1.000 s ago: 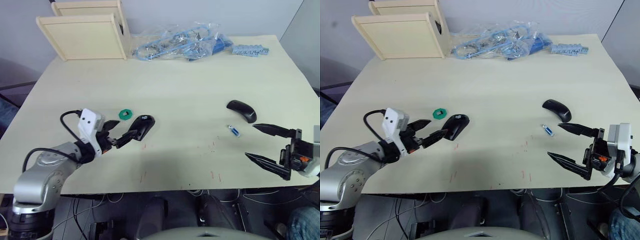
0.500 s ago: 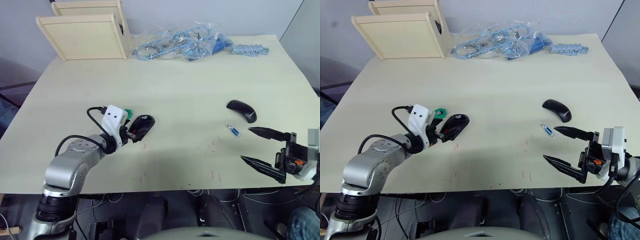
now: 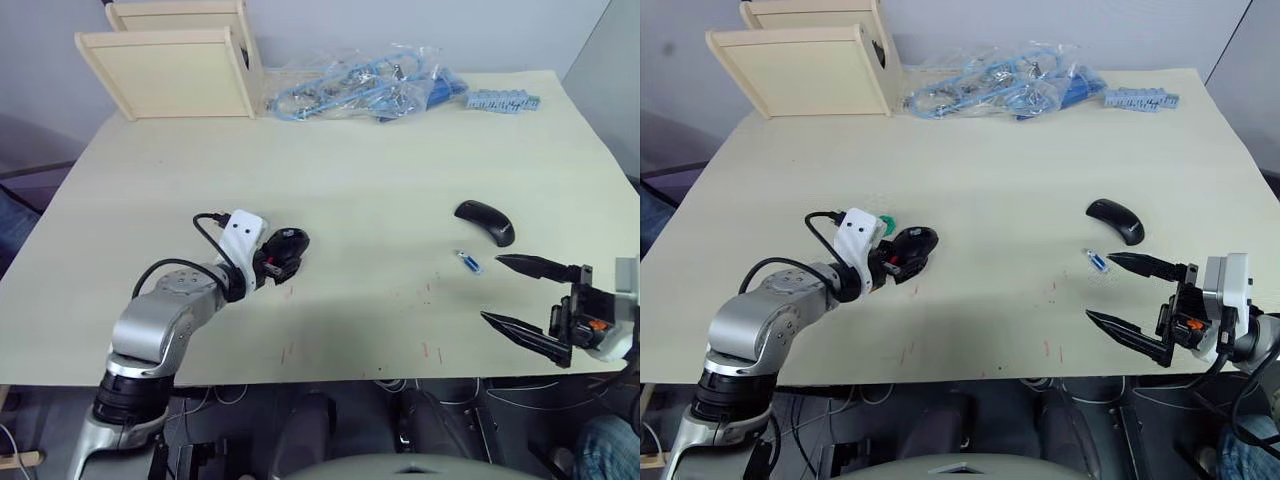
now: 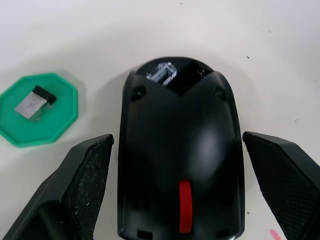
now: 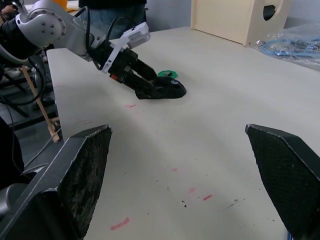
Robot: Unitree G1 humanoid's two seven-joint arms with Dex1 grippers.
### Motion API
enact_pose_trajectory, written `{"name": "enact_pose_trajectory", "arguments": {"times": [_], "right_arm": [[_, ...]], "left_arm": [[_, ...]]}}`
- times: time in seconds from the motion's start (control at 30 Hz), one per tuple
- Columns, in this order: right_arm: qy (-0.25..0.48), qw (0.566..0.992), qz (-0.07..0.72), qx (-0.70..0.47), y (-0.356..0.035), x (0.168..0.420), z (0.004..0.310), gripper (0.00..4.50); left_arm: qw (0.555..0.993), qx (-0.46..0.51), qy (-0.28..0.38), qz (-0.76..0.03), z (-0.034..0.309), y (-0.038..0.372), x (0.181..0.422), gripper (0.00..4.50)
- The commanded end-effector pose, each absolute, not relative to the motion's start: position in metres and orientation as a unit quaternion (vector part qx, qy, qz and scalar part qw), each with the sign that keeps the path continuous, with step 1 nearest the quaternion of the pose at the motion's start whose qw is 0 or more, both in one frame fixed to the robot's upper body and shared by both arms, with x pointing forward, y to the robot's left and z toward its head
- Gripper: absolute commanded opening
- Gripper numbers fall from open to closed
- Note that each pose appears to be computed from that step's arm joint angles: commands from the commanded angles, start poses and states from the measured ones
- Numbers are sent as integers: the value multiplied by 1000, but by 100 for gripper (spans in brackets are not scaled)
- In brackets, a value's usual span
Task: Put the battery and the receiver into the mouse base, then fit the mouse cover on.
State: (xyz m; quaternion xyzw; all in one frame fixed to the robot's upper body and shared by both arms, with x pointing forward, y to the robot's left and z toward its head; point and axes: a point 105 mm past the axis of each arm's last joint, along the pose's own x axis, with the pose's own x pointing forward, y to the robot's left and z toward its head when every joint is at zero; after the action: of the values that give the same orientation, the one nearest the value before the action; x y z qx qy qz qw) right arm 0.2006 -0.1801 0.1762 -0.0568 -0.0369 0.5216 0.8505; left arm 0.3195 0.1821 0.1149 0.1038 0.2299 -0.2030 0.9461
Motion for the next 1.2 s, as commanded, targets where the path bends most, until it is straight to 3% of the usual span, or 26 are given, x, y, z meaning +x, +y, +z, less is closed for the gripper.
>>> {"name": "enact_pose_trajectory", "arguments": {"times": [0.03,0.4,0.5,0.7,0.87,1.0,1.2], "right_arm": [[-56,846,525,-70,-176,196,187,450],[-56,848,523,-70,-174,197,190,450],[-56,848,522,-70,-174,197,190,450],[-54,848,523,-66,-172,198,189,450],[-53,849,522,-65,-172,198,189,450],[-42,852,517,-65,-174,197,187,450],[-1,867,494,-64,-179,197,178,450]], "left_arm": [[946,116,229,-199,122,181,324,442],[946,99,244,-191,120,173,330,442],[947,98,243,-187,120,173,330,310],[944,108,238,-199,122,174,324,295],[933,101,219,-269,131,167,313,295],[853,152,196,-459,132,136,277,295],[808,200,168,-529,126,119,272,295]]}}
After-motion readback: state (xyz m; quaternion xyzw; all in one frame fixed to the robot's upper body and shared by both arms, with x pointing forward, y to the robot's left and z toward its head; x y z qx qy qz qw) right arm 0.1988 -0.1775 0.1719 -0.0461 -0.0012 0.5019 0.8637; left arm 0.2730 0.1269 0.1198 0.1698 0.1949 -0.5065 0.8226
